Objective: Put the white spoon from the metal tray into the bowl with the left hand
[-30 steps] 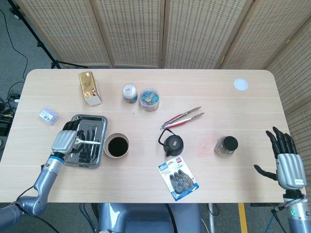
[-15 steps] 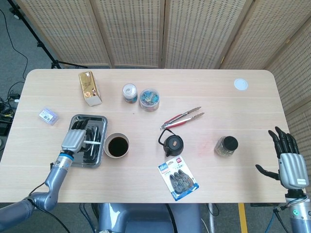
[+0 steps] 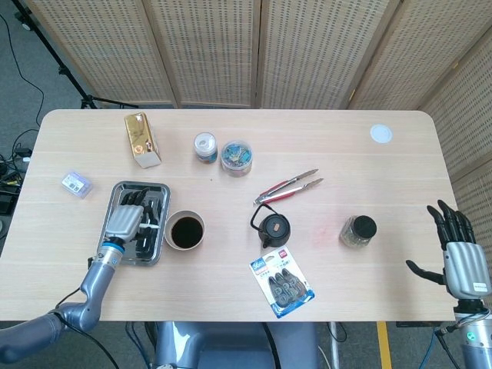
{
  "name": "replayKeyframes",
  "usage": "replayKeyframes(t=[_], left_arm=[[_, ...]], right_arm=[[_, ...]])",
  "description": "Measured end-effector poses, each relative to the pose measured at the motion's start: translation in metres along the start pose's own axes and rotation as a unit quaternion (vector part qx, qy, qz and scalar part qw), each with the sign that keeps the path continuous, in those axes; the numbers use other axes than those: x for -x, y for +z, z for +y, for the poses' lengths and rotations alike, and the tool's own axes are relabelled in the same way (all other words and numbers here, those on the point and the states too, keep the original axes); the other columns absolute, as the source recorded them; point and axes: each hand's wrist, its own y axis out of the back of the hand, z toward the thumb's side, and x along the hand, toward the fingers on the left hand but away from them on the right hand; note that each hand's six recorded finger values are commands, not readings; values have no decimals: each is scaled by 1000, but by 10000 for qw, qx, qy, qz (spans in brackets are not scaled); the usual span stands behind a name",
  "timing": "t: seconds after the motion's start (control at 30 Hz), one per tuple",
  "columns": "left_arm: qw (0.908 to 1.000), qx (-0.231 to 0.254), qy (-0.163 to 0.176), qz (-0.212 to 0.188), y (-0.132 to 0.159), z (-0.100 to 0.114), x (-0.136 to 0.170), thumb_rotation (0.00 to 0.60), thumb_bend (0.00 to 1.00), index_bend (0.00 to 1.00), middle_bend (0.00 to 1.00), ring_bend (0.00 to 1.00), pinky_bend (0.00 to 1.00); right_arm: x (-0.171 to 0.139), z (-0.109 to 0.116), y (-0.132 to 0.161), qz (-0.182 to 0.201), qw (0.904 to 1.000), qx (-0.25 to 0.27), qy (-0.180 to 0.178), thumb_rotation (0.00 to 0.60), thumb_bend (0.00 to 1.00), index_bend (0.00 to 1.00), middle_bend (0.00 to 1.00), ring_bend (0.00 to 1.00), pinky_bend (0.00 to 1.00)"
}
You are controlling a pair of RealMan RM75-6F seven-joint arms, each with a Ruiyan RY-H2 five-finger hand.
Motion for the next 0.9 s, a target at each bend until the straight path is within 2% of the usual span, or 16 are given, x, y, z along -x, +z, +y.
replayKeyframes(t=[0.9], left_arm=[[9999, 59, -91, 81, 4, -13, -8, 600, 402, 542, 0, 0, 0]], right_arm=[[0, 1, -4, -47, 10000, 42, 42, 600, 28, 5, 0, 0, 0]])
